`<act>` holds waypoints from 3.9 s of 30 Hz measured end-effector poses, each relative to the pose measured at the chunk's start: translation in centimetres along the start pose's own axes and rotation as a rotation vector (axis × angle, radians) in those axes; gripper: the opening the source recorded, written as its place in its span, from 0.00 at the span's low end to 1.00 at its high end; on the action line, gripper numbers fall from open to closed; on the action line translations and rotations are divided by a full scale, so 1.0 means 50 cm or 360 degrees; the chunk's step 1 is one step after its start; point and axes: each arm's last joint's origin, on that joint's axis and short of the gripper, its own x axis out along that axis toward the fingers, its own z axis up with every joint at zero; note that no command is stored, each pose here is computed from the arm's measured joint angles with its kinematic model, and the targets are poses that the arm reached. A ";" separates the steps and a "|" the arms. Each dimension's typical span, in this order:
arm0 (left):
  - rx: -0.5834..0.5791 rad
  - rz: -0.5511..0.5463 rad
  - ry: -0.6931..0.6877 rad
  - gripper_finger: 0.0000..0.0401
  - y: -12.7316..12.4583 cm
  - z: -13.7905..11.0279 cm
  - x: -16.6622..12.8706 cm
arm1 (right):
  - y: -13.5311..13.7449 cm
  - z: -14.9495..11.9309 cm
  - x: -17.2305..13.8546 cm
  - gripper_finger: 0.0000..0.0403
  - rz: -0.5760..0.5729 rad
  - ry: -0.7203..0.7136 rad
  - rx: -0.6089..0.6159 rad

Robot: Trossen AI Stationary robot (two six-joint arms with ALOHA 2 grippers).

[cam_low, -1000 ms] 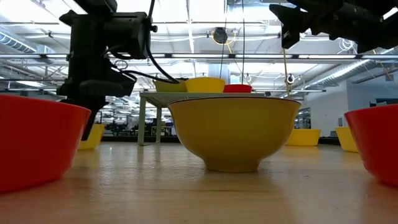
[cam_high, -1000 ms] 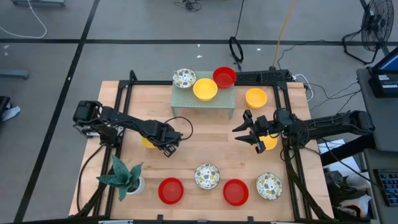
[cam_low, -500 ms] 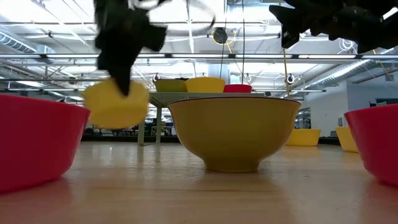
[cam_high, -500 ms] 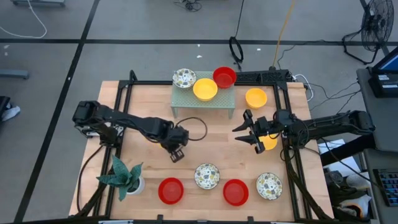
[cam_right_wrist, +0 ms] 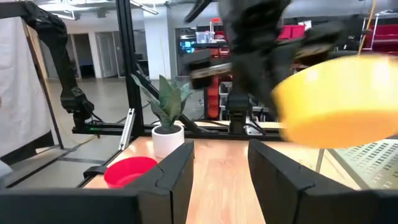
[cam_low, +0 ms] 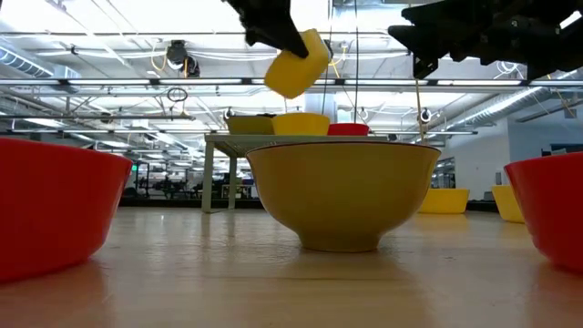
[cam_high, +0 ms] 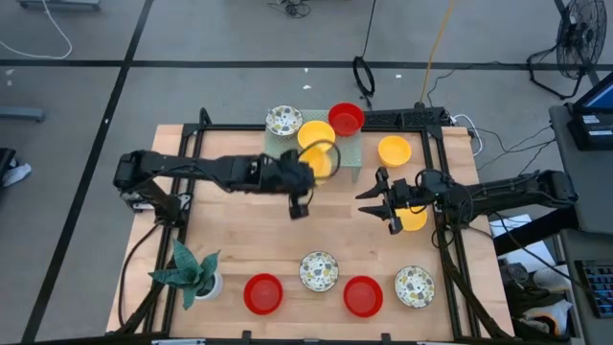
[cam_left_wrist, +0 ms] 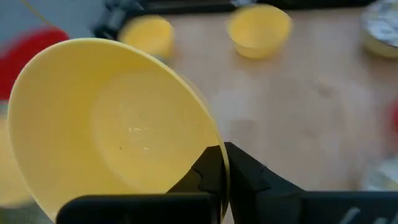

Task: Pick & Place Mini bowls
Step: Stack the yellow bowl on top of the other yellow bowl on the shelf, then stack the red bowl on top of the other red bowl on the shelf

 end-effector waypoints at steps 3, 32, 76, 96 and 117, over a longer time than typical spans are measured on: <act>0.0076 0.0121 -0.0079 0.01 0.045 0.010 0.009 | 0.000 -0.001 0.000 0.35 0.0000 0.0006 0.0001; 0.0120 0.0221 0.0053 0.02 0.188 -0.026 0.077 | 0.000 -0.001 0.000 0.35 -0.0003 0.0006 -0.0005; 0.0083 0.0377 0.0070 0.28 0.194 -0.026 0.076 | -0.007 -0.006 0.000 0.35 -0.0173 0.0042 0.0003; 0.0085 0.0333 -0.0014 0.59 0.158 -0.009 0.063 | -0.015 -0.011 0.010 0.35 -0.0563 0.0398 -0.0047; -0.0101 0.0128 0.0035 0.60 0.050 -0.006 0.016 | 0.162 -0.025 0.094 0.35 -0.0174 0.1299 0.0317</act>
